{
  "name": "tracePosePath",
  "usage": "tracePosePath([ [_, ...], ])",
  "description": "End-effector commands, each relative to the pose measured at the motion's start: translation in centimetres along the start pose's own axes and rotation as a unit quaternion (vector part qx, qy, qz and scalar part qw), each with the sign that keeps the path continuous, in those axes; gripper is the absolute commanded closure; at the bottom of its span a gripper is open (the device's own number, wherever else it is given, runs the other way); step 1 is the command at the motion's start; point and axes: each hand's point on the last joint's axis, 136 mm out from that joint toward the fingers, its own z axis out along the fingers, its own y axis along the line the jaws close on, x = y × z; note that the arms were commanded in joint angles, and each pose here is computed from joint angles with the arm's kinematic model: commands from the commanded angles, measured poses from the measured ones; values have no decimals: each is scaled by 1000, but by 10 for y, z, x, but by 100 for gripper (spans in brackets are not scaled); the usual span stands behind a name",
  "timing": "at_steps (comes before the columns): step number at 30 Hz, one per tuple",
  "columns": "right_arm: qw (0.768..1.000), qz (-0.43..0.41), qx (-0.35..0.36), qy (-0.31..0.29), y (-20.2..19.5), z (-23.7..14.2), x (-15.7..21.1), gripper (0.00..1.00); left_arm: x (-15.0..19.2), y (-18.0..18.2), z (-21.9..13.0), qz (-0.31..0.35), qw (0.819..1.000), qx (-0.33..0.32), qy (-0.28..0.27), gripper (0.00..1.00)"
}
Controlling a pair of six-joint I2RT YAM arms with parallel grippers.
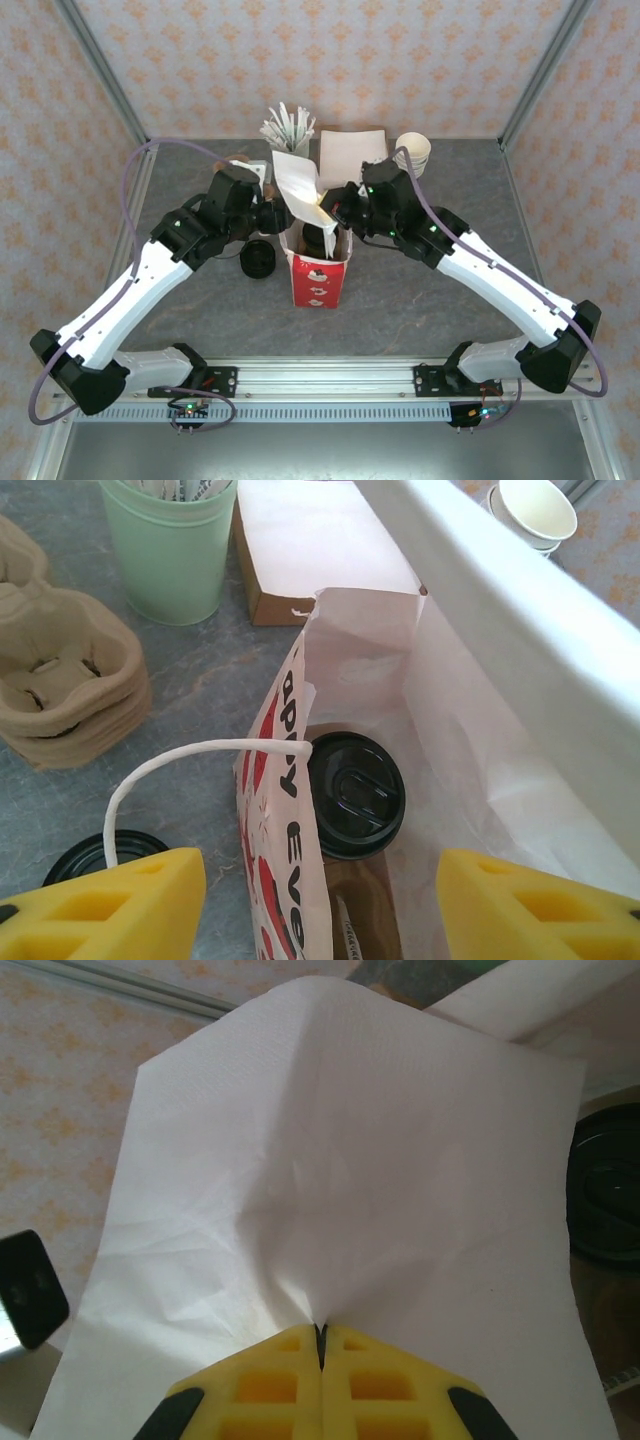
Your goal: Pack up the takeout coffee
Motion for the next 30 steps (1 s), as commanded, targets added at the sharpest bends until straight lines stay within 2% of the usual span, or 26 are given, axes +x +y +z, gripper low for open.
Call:
tracePosePath([
  [1, 997, -36, 62, -35, -25, -4, -7, 100, -4, -2, 4, 1, 1000, 8, -7, 38],
  [5, 990, -69, 115, -48, -39, -3, -5, 100, -2, 1, 10, 8, 1000, 0, 1, 39],
  [18, 963, -151, 211, -68, -56, 8, 4, 100, 11, 6, 26, 13, 1000, -4, 23, 52],
  [22, 954, -170, 236, -75, -59, 10, 6, 100, 14, 8, 29, 12, 1000, -5, 27, 63],
  [30, 941, -184, 274, -78, -76, 17, 10, 100, 17, 10, 33, 16, 999, -9, 31, 71],
])
